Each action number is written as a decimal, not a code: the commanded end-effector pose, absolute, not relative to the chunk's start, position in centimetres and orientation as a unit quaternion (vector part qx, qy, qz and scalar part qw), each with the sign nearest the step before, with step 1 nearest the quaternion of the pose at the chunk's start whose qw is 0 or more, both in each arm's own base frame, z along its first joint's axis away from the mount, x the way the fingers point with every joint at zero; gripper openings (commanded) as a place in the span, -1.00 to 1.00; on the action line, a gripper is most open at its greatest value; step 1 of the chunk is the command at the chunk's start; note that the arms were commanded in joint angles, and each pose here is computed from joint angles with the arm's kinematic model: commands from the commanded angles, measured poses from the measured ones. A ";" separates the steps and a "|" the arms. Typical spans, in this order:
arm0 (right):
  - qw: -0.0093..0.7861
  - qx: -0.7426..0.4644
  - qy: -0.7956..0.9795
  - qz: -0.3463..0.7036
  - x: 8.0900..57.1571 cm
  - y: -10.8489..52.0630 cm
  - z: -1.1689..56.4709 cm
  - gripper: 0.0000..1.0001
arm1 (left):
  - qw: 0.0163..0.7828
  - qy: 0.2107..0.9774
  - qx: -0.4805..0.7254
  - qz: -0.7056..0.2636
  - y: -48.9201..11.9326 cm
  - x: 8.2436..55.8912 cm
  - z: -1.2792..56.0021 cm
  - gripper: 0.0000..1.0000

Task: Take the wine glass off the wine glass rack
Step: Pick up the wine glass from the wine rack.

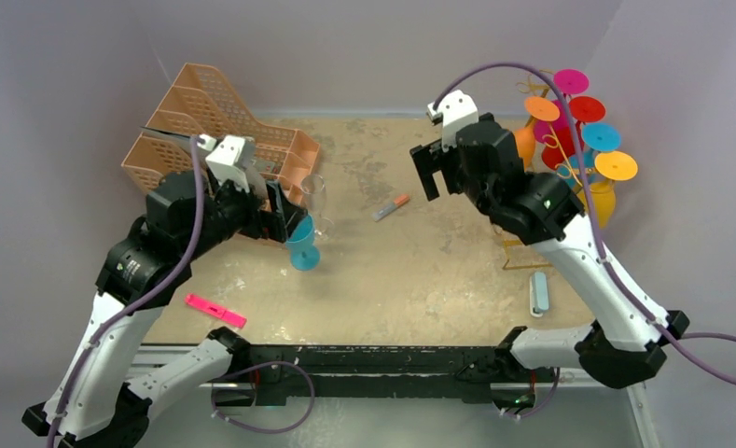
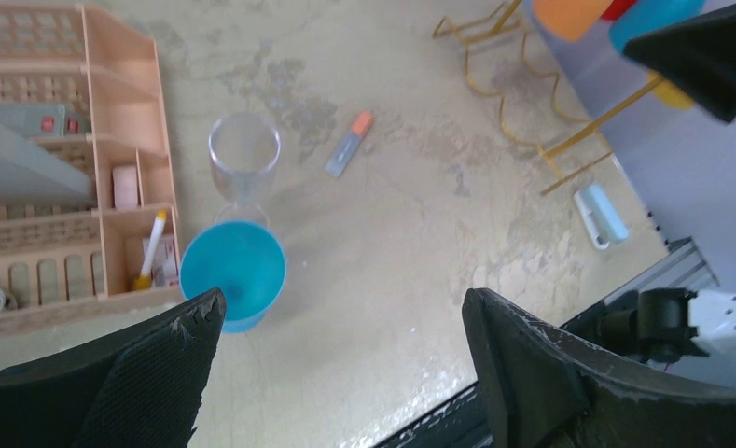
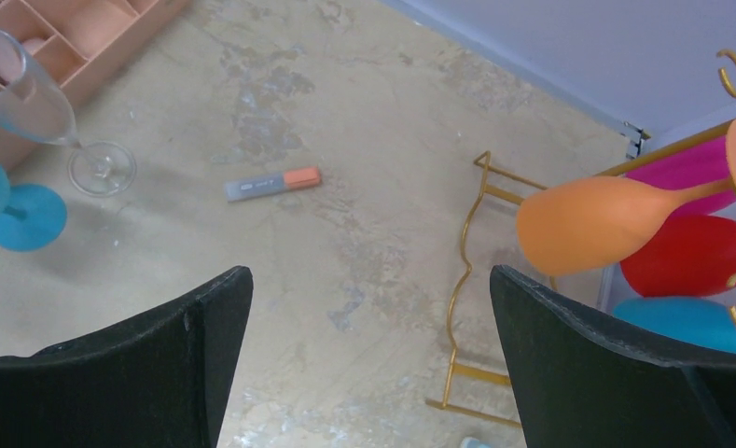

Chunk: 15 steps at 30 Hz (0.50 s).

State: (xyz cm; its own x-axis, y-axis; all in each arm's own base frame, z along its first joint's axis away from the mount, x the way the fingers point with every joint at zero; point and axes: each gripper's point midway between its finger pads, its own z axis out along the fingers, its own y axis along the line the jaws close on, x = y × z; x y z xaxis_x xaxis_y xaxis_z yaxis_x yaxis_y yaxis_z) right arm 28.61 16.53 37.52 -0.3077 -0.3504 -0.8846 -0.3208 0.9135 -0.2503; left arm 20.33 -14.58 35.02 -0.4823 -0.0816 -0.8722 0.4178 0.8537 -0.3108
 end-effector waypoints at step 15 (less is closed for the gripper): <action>0.403 -0.147 0.899 0.086 32.3 13.9 36.0 0.97 | 0.561 0.782 0.103 -0.251 -15.8 23.8 40.9 0.93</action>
State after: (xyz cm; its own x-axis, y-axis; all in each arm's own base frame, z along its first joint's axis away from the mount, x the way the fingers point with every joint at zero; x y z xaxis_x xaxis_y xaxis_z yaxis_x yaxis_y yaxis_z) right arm 32.78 13.42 35.03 -0.5826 -0.2783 -0.7637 -0.3285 0.9400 -0.0920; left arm 23.34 -15.66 38.58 -0.4235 -0.0994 -0.9004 0.4173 0.8608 -0.2913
